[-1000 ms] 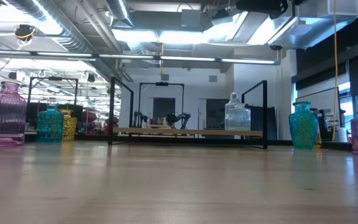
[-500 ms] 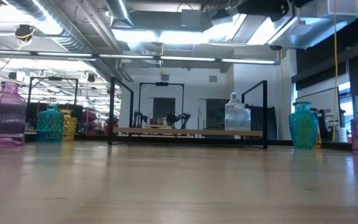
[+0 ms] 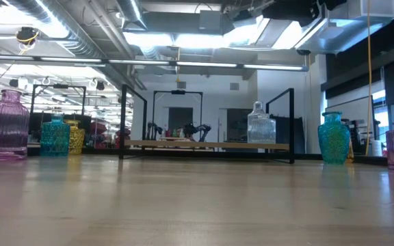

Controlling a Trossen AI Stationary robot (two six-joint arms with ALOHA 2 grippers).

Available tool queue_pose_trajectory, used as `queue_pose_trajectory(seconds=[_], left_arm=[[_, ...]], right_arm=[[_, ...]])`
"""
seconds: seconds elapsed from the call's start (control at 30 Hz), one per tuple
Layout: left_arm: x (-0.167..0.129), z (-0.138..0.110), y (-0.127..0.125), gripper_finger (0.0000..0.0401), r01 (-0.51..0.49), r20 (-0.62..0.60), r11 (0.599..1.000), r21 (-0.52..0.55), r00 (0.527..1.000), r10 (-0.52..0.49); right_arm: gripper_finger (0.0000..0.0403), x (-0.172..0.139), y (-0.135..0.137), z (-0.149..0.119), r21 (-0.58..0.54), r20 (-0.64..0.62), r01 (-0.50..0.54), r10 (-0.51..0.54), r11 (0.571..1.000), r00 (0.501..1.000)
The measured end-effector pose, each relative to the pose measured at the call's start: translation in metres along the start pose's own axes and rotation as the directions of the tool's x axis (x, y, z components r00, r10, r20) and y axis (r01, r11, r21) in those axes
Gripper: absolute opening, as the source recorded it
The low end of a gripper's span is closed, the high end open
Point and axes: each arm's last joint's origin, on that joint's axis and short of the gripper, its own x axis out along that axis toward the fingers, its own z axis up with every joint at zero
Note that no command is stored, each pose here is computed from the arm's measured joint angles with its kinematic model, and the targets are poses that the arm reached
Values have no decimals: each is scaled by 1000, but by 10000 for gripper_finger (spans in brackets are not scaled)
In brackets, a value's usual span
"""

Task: Sort vases onto shelf
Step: Put the transparent vase on the shelf aligned with the other transparent vases

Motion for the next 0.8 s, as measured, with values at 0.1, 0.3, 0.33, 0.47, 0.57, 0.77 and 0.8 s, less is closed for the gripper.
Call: queue_pose_trajectory(seconds=[0.1,0.3,0.33,0.47,0.57,0.77,0.8], left_arm=[[5,1,0,180,12,-6,1000,-18,1000,-12],[22,10,-7,180,-12,-99,1000,-14,995,10],[25,11,-9,180,0,-106,1000,-2,994,-1],[34,19,-15,180,28,-125,999,38,992,-23],[43,24,-13,180,-12,-157,999,48,987,19],[51,25,-10,180,-34,-205,998,53,978,44],[51,25,-10,180,-31,-204,998,53,978,41]], right_arm=[[237,0,0,0,16,-2,0,0,1000,1000],[237,0,0,-1,19,-8,1,-1,1000,1000],[237,0,0,-1,17,-12,1,-1,1000,1000],[237,0,0,-3,18,-25,2,-2,1000,1000],[237,0,0,-3,18,-25,3,-2,1000,1000],[237,0,0,-3,18,-24,3,-3,1000,1000],[237,0,0,-3,18,-24,3,-3,1000,1000]])
